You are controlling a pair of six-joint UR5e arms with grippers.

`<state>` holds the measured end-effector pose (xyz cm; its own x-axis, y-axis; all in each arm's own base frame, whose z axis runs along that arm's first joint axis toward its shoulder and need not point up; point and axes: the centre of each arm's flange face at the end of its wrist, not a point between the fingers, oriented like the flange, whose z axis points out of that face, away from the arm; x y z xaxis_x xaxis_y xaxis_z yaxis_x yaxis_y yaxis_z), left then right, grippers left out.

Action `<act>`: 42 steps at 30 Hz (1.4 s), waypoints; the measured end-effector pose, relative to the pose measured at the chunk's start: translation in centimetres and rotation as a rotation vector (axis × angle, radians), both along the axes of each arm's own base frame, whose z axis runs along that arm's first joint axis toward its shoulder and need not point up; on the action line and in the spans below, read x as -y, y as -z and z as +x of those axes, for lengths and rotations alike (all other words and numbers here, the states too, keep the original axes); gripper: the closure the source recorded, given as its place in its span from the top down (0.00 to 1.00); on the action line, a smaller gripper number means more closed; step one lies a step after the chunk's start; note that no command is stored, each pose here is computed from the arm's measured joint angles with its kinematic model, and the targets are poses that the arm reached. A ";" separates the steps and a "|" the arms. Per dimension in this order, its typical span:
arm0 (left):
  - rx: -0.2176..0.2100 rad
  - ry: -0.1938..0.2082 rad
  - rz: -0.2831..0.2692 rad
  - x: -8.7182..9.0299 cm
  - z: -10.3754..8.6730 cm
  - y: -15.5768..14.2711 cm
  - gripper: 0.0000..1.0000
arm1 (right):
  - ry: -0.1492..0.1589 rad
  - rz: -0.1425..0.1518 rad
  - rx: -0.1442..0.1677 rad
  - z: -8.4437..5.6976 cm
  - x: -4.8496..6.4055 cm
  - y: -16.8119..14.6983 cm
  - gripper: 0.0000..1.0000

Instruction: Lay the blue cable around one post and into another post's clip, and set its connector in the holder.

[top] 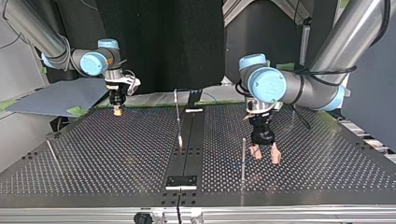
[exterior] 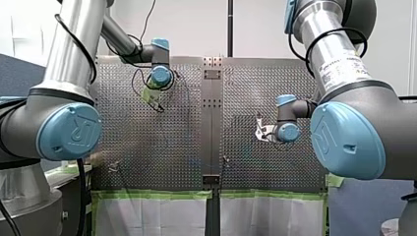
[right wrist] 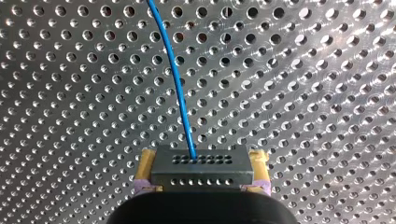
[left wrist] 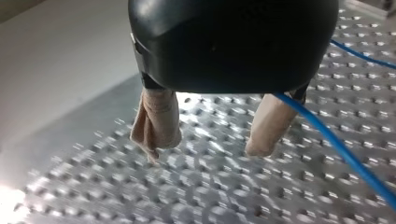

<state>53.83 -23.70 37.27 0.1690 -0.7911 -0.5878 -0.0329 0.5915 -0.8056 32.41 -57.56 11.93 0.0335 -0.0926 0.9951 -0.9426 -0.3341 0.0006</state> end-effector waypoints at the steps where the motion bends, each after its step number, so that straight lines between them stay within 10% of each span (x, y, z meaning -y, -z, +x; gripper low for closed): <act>1: -0.005 0.005 0.002 0.0 0.2 0.3 1.00 | 0.001 0.000 0.000 0.0 0.0 0.0 0.01; 20: -0.020 -0.027 0.006 -1.4 1.8 2.0 1.00 | 0.109 0.011 -0.020 -1.9 0.0 -2.1 0.01; 33: -0.022 -0.020 0.005 -1.2 1.7 2.0 1.00 | 0.127 0.026 0.054 -3.0 -1.6 -7.4 0.01; 42: -0.020 -0.014 -0.001 -1.1 1.7 2.0 1.00 | 0.153 -0.050 0.061 -4.4 -0.2 -15.6 0.01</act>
